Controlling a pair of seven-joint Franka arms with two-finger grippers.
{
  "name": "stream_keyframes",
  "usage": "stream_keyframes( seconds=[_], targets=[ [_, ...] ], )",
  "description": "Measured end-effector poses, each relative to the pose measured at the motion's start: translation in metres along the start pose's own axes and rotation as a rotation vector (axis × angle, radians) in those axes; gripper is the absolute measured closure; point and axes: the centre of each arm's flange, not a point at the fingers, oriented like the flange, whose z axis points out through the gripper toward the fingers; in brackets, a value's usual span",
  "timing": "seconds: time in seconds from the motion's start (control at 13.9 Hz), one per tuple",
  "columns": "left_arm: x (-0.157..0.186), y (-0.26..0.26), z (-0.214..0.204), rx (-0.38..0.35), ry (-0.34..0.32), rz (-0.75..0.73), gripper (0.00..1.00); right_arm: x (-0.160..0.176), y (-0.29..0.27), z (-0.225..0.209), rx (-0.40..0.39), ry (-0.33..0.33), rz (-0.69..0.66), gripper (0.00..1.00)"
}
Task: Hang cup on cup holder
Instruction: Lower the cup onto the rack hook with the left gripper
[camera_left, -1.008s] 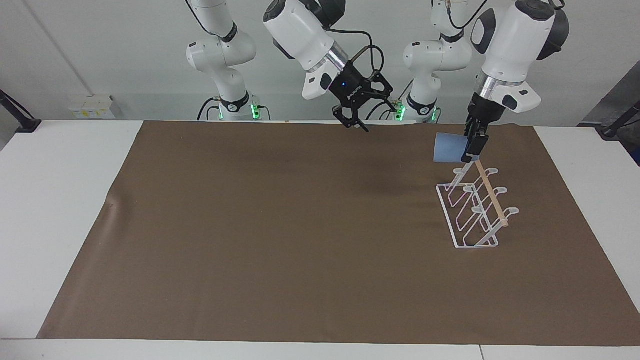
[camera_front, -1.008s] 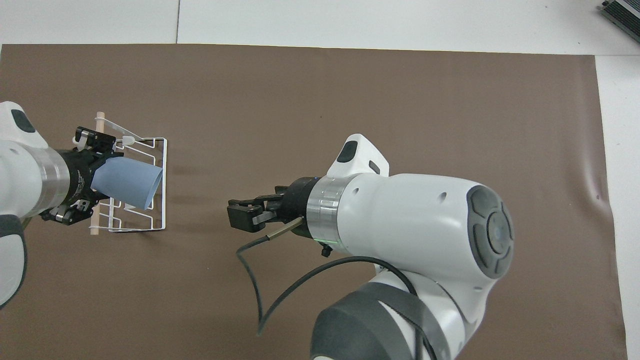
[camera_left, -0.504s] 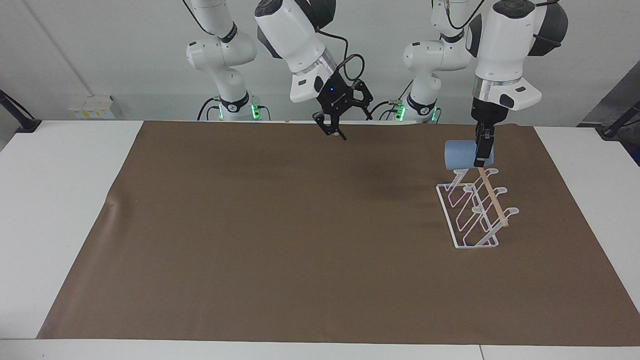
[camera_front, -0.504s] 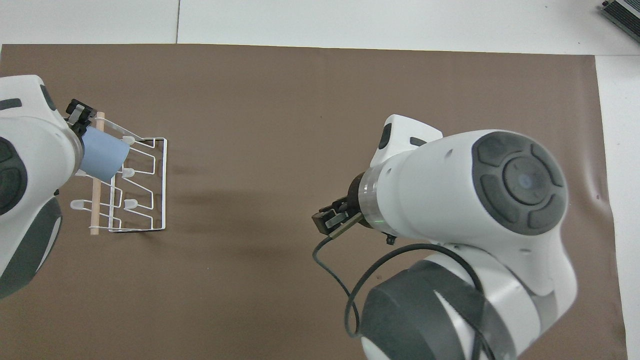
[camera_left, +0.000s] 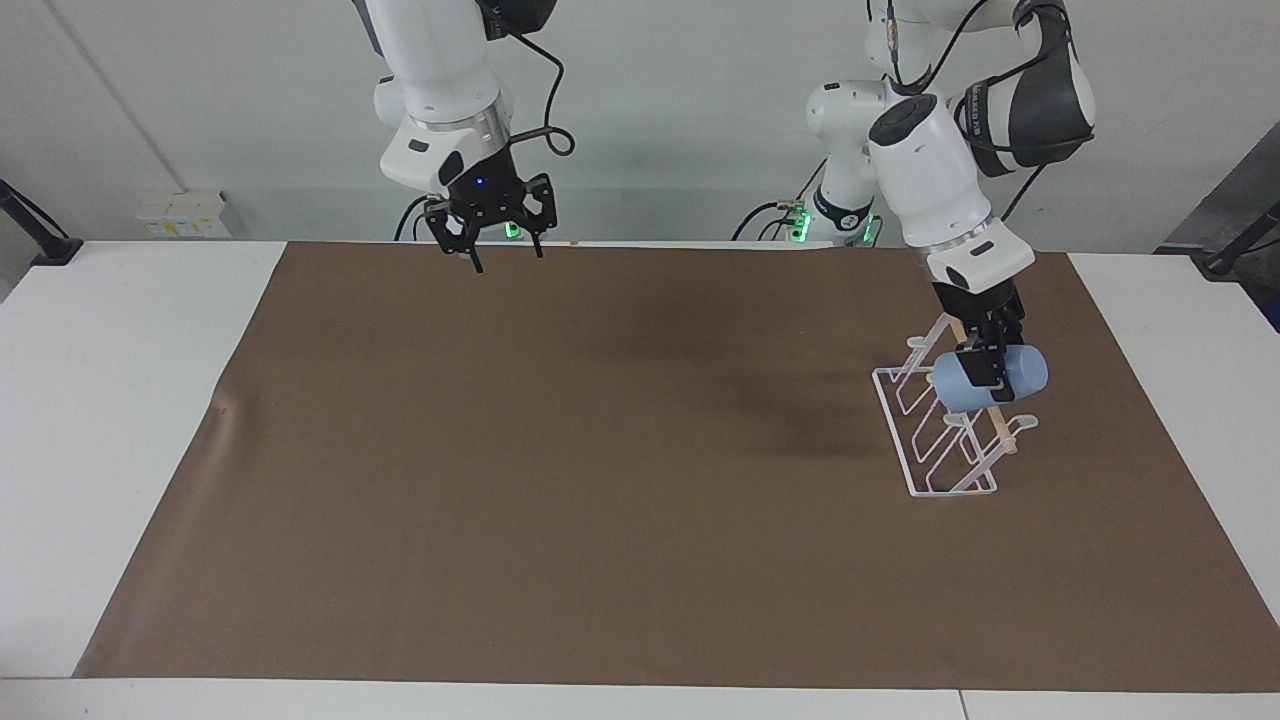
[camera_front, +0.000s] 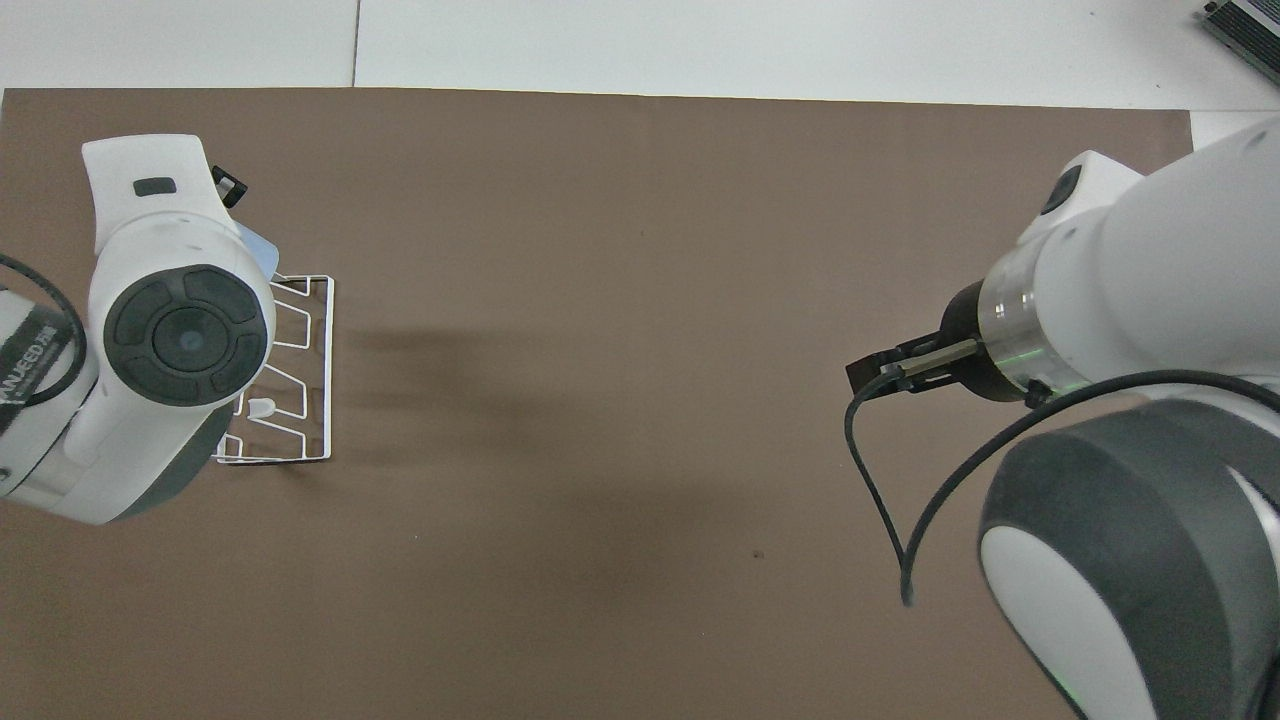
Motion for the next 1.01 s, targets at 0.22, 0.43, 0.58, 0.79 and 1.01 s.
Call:
stream_keyframes(
  seconds=[0.22, 0.43, 0.58, 0.79, 1.01],
  targets=[
    [-0.006, 0.004, 0.014, 0.013, 0.038, 0.021, 0.26, -0.001, 0.025, -0.001, -0.050, -0.011, 0.045, 0.22],
    [-0.008, 0.004, 0.019, 0.018, 0.073, 0.049, 0.26, -0.002, 0.038, -0.002, -0.054, -0.013, 0.073, 0.22],
    [-0.014, 0.003, 0.022, 0.024, 0.086, 0.075, 0.26, -0.003, 0.046, 0.000, -0.054, -0.017, 0.088, 0.19],
    [-0.022, 0.001, 0.026, 0.032, 0.085, 0.094, 0.26, -0.006, 0.056, 0.006, -0.057, -0.032, 0.108, 0.14],
    [-0.030, -0.002, 0.031, 0.038, 0.083, 0.110, 0.26, -0.009, 0.071, 0.007, -0.058, -0.037, 0.136, 0.06]
  ],
)
